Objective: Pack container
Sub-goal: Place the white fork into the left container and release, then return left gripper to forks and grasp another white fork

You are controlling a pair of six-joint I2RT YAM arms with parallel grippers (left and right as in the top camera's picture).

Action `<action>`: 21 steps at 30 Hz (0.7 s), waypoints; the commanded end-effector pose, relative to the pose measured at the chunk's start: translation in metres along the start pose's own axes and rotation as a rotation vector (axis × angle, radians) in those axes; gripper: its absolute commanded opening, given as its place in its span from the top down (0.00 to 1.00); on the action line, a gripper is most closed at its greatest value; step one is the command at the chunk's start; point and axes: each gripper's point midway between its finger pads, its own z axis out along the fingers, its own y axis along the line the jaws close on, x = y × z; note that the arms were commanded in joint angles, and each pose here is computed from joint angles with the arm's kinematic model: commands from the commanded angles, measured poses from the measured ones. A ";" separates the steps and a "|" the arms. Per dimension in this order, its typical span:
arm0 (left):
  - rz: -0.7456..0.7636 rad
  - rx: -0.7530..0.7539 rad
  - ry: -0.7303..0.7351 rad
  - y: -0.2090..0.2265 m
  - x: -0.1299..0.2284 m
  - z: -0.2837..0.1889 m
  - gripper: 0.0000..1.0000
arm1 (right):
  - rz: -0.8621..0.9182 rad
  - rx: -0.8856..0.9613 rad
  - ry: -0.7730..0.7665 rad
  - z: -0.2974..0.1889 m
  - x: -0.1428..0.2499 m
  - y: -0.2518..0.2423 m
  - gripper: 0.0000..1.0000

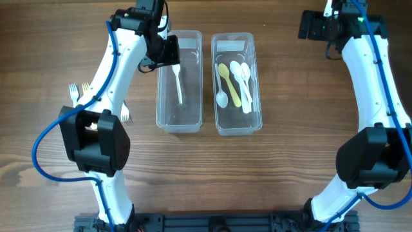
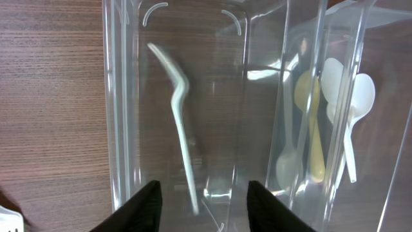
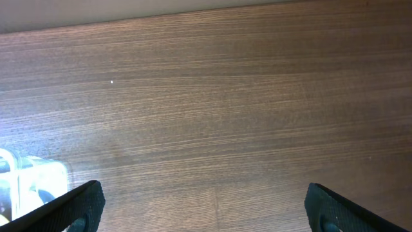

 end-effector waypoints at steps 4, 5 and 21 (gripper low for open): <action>-0.005 -0.096 -0.074 0.032 -0.014 -0.031 0.50 | -0.006 0.016 -0.005 0.000 -0.001 -0.002 0.00; -0.028 -0.140 -0.096 0.048 -0.016 -0.042 0.50 | -0.006 0.016 -0.004 0.000 -0.001 -0.002 0.00; -0.152 -0.185 0.004 0.150 0.008 -0.055 0.51 | -0.006 0.016 -0.004 0.000 -0.001 -0.002 0.00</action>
